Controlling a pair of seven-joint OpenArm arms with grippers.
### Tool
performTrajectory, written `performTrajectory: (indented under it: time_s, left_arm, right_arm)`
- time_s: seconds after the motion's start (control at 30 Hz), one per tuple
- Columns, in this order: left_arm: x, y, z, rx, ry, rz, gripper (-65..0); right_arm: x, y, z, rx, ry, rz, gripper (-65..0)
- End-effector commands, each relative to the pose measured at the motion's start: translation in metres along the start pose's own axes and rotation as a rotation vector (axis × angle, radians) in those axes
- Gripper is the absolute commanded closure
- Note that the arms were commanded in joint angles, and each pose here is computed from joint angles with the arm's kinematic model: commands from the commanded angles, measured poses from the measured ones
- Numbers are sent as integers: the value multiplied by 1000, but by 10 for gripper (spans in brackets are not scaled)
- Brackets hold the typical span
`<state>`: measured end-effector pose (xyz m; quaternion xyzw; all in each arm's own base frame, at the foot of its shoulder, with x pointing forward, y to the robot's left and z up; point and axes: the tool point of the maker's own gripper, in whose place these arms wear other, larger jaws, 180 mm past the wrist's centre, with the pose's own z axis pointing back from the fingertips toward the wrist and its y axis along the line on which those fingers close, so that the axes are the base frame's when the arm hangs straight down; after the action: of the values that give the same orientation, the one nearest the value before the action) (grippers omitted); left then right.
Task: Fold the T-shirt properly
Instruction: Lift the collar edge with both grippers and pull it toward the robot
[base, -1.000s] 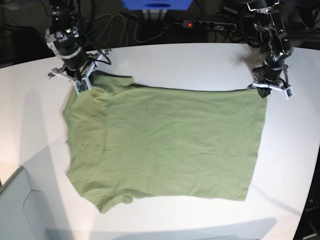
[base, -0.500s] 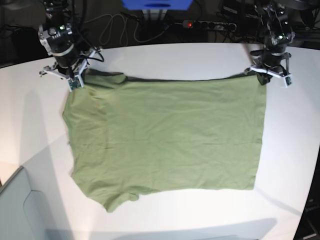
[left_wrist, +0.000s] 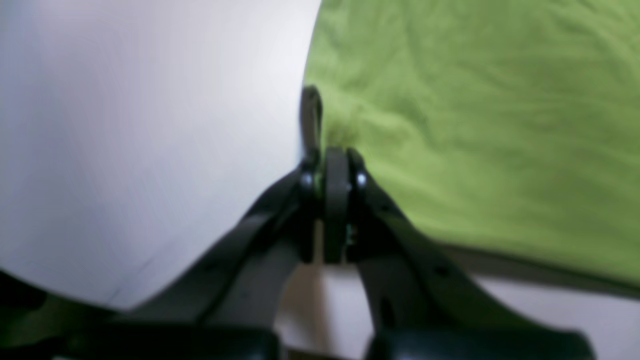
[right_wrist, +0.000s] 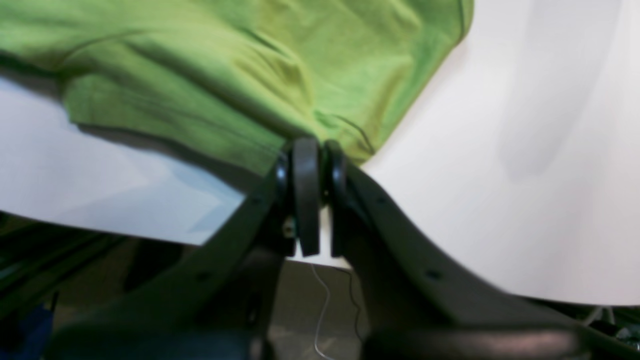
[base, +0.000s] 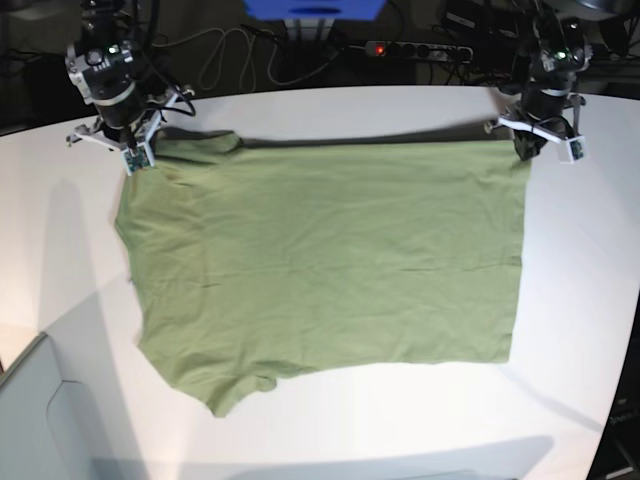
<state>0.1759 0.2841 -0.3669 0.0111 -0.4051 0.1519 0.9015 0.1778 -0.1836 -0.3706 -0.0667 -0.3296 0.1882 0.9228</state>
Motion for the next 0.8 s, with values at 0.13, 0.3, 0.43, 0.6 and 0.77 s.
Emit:
performTrajectory:
  time_s: [0.13, 0.3, 0.43, 0.6, 0.77]
  left_arm:
    - [24, -4, -2, -9, -74, -8, 0]
    - [45, -10, -8, -24, -128, 0, 0]
    - [64, -18, -15, -41, -173, 11, 0]
    - [86, -24, -22, -52, -225, 16, 0]
    - [85, -19, -38, -42, -212, 51, 0]
  right_arm:
    - [38, -8, 0, -17, -107, 19, -2]
    - [61, -15, -11, -36, -157, -6, -2]
    - [78, -24, -16, -54, -194, -9, -2]
    - [80, -31, -35, -56, -178, -25, -2]
    - [82, -38, -53, -55, -163, -42, -2]
